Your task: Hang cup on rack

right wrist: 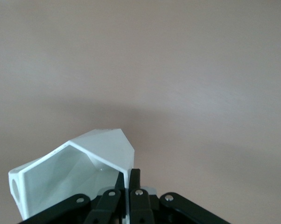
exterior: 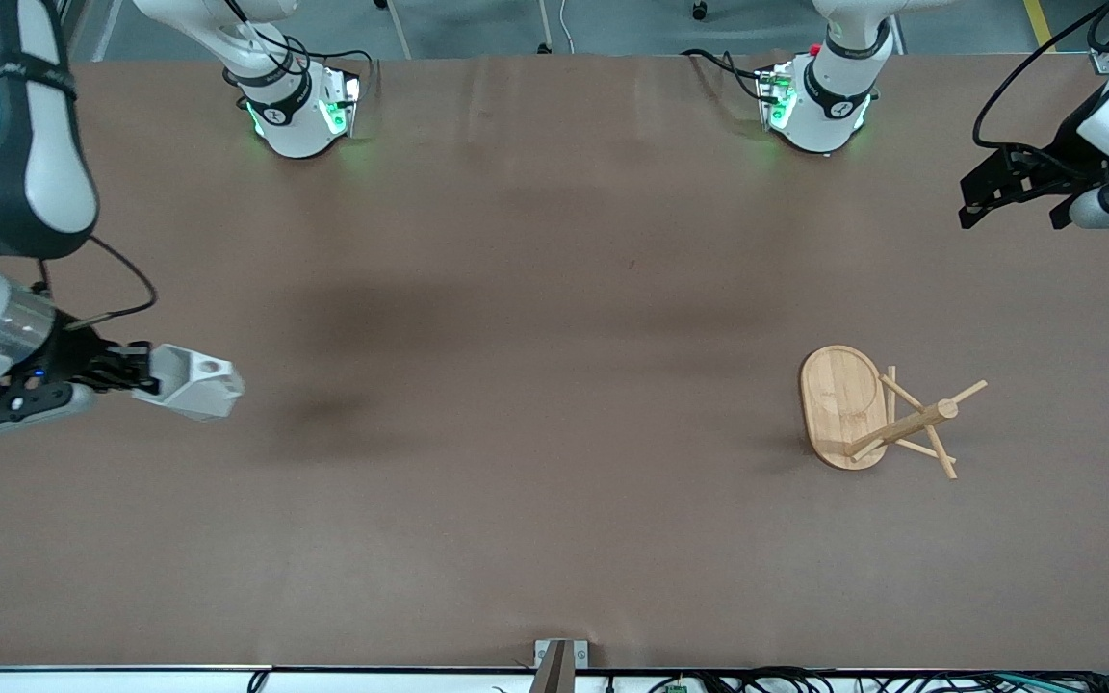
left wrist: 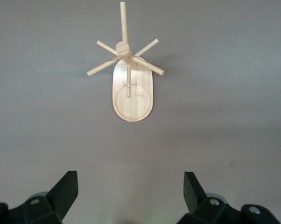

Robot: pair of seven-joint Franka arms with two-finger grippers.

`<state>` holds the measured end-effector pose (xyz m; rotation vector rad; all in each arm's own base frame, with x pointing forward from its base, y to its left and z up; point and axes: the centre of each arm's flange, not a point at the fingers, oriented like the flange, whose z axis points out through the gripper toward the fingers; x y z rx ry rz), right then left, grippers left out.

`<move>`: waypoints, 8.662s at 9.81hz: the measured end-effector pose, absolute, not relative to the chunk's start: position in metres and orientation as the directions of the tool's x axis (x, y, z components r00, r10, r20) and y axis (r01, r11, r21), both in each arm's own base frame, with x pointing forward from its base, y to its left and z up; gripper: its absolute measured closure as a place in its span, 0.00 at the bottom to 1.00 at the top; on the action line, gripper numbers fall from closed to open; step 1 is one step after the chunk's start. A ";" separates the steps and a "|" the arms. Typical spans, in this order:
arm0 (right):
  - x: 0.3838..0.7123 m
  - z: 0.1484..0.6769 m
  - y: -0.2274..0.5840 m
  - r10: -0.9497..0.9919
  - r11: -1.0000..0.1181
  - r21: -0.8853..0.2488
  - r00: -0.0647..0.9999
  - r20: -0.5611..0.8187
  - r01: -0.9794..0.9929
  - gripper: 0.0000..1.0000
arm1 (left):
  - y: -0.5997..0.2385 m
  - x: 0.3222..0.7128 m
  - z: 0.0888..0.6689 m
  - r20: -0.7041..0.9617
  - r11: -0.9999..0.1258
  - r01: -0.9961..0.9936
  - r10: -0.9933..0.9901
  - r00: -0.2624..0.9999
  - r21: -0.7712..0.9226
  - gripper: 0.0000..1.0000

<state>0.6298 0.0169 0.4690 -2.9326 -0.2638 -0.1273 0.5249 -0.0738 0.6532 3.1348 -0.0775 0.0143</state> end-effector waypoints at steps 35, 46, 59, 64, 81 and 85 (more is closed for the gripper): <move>0.550 0.489 0.374 0.257 -0.368 -0.930 0.961 -0.099 0.003 0.96 | -0.394 0.481 0.580 0.331 -0.281 -0.949 -0.890 0.314 0.147 0.32; 0.606 0.534 0.201 0.201 -0.735 -0.643 0.975 0.099 0.217 0.00 | -0.341 0.518 0.576 0.252 -0.601 -0.786 -0.746 0.616 0.143 0.32; 0.598 0.647 -0.059 0.096 -0.995 0.002 0.980 0.175 0.097 0.00 | -0.152 0.566 0.451 0.016 -0.876 -0.428 -0.436 0.900 0.222 0.32; 0.558 0.664 -0.064 0.029 -0.999 0.031 0.996 0.082 0.027 0.00 | -0.136 0.579 0.408 -0.039 -0.850 -0.491 -0.506 0.862 0.189 0.32; 0.539 0.661 -0.060 -0.036 -0.999 0.022 0.999 0.010 -0.036 0.00 | -0.053 0.602 0.387 -0.065 -0.832 -0.513 -0.535 0.842 0.211 0.32; 0.539 0.662 -0.059 -0.036 -0.999 0.022 0.999 0.014 -0.036 0.00 | -0.041 0.616 0.379 -0.053 -0.836 -0.495 -0.520 0.853 0.236 0.30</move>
